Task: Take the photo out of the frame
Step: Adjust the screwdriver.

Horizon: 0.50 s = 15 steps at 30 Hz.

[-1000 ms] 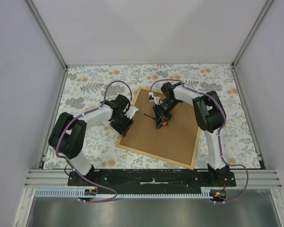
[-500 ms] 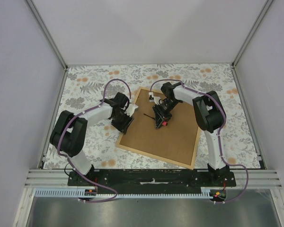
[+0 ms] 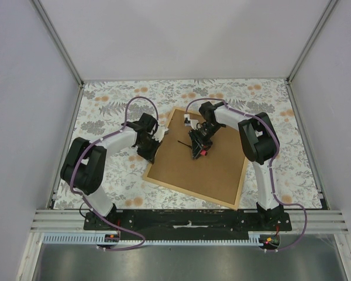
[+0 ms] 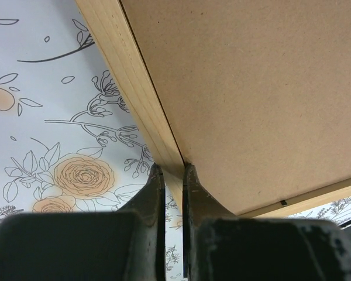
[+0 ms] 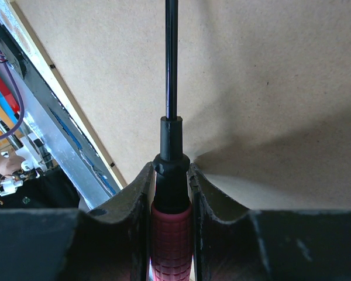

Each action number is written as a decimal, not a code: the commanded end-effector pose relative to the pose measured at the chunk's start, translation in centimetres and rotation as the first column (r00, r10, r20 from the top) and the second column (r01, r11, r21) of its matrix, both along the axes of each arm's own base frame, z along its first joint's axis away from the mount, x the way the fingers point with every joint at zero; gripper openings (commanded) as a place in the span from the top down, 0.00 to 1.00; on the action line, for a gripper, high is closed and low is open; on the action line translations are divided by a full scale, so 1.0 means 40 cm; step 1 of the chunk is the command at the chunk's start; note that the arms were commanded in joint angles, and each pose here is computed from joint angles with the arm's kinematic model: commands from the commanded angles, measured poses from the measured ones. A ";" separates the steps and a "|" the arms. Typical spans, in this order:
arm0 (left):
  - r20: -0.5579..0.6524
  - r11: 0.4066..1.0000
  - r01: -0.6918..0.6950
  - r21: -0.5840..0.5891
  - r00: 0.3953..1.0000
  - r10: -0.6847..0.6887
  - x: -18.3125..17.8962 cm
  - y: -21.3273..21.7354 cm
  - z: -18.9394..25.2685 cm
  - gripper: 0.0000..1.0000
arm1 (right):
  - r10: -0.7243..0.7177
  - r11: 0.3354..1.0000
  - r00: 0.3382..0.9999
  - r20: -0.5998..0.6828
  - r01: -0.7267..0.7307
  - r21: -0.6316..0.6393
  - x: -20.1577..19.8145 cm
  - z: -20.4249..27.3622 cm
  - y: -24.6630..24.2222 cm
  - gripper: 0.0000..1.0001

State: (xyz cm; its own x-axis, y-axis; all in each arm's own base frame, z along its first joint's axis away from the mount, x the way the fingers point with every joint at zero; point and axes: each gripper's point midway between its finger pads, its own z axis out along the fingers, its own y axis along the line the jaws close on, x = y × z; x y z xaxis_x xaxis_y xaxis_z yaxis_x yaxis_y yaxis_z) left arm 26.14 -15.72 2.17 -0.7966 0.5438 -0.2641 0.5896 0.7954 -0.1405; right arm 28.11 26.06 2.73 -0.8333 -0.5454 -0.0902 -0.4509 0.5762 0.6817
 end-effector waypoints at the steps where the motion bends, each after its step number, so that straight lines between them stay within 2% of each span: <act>1: 0.049 0.997 0.073 -0.021 0.996 -0.071 0.005 -0.003 -0.001 0.98 | 0.013 0.999 0.998 0.067 -0.015 0.028 0.012 0.040 0.005 1.00; 6: 0.022 0.987 0.055 -0.152 0.998 -0.052 0.001 -0.027 0.023 0.98 | 0.015 0.999 0.998 0.063 -0.018 0.040 0.009 0.043 0.010 1.00; 9: 0.014 0.984 0.053 -0.168 0.999 -0.051 0.000 -0.029 0.027 0.98 | 0.017 0.999 0.998 0.060 -0.020 0.044 0.007 0.046 0.010 1.00; 10: 0.009 0.985 0.046 -0.169 0.999 -0.045 0.001 -0.028 0.027 0.94 | 0.018 0.999 0.998 0.063 -0.021 0.048 0.008 0.050 0.012 1.00; 11: 0.008 0.985 0.041 -0.169 0.999 -0.040 0.003 -0.027 0.029 0.81 | 0.019 0.998 0.998 0.066 -0.022 0.053 0.009 0.055 0.013 1.00; 12: 0.012 0.985 0.024 -0.172 1.000 -0.022 0.010 -0.021 0.034 0.62 | 0.021 0.998 0.998 0.067 -0.025 0.057 0.009 0.061 0.014 1.00; 13: 0.027 0.983 0.017 -0.181 1.000 -0.013 0.021 -0.021 0.046 0.47 | 0.022 0.998 0.997 0.072 -0.027 0.061 0.012 0.067 0.014 1.00; 14: 0.042 0.982 0.010 -0.188 0.999 -0.002 0.034 -0.018 0.059 0.35 | 0.024 0.997 0.996 0.083 -0.030 0.065 0.014 0.078 0.015 1.00; 15: 0.072 0.980 0.007 -0.199 0.997 0.008 0.056 -0.017 0.081 0.28 | 0.023 0.997 0.995 0.096 -0.030 0.070 0.021 0.087 0.014 1.00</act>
